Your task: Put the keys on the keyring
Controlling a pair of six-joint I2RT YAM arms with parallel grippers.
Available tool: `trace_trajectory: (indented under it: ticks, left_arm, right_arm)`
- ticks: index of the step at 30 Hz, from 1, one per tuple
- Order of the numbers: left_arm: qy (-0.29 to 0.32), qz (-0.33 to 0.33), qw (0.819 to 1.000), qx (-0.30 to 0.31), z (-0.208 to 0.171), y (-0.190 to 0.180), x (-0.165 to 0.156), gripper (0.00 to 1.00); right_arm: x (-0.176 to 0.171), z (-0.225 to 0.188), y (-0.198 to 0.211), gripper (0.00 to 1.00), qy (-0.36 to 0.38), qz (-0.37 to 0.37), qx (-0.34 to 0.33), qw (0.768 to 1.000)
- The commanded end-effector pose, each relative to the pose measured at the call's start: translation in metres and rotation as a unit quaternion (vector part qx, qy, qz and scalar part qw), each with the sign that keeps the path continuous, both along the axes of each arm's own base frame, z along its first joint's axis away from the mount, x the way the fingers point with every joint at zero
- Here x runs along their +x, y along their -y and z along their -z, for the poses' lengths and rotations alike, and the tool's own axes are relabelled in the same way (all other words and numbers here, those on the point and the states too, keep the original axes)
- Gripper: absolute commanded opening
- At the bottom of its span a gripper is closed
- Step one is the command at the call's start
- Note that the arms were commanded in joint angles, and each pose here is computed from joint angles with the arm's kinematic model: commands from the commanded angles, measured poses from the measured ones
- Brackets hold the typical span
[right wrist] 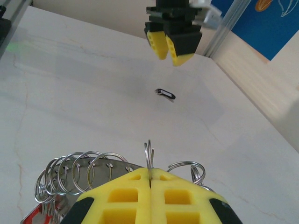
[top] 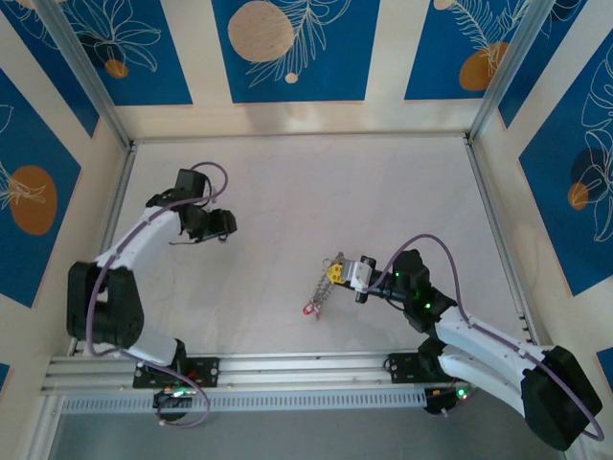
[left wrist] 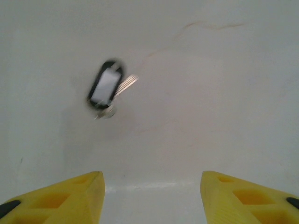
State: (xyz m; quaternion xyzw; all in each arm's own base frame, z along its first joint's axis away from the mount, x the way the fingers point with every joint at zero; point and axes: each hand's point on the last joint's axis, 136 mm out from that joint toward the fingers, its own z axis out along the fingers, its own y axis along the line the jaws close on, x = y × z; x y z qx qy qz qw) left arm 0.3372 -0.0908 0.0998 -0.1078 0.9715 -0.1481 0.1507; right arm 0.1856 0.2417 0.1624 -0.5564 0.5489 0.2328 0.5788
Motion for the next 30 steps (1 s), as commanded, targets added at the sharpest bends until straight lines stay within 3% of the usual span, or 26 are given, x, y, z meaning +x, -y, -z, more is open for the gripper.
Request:
trace_trajectory:
  ticks: [1, 3, 7, 11, 17, 21, 27, 30]
  left_arm:
    - [-0.081, -0.077, 0.993, -0.026, 0.022, -0.003, -0.012, 0.56]
    - [-0.081, -0.093, 0.992, -0.010, 0.028, -0.008, -0.006, 0.56]
    - [-0.076, -0.105, 0.988, 0.079, 0.036, -0.027, 0.006, 0.51]
    - [-0.098, -0.089, 0.987, 0.092, 0.051, -0.018, 0.013, 0.50]
    - [-0.115, -0.081, 0.982, 0.127, 0.071, -0.017, 0.012, 0.41]
    - [-0.109, -0.060, 0.978, 0.167, 0.074, -0.014, 0.015, 0.41]
    - [-0.107, -0.057, 0.978, 0.171, 0.077, -0.009, 0.018, 0.40]
    - [-0.108, -0.058, 0.975, 0.183, 0.079, -0.012, 0.019, 0.35]
  right_arm:
    - [-0.003, -0.024, -0.003, 0.00, 0.012, -0.013, 0.023, 1.000]
    - [-0.003, -0.024, -0.001, 0.00, 0.013, -0.010, 0.025, 1.000]
    - [-0.004, -0.025, 0.001, 0.00, 0.013, -0.005, 0.032, 0.999]
    - [-0.004, -0.025, 0.002, 0.00, 0.014, -0.002, 0.039, 0.999]
    - [-0.005, -0.027, 0.006, 0.00, 0.021, 0.005, 0.044, 0.999]
    - [-0.005, -0.029, 0.008, 0.00, 0.021, 0.008, 0.047, 0.999]
    - [-0.009, -0.029, 0.009, 0.00, 0.020, 0.005, 0.050, 0.999]
    - [-0.009, -0.030, 0.010, 0.00, 0.022, 0.007, 0.052, 0.998]
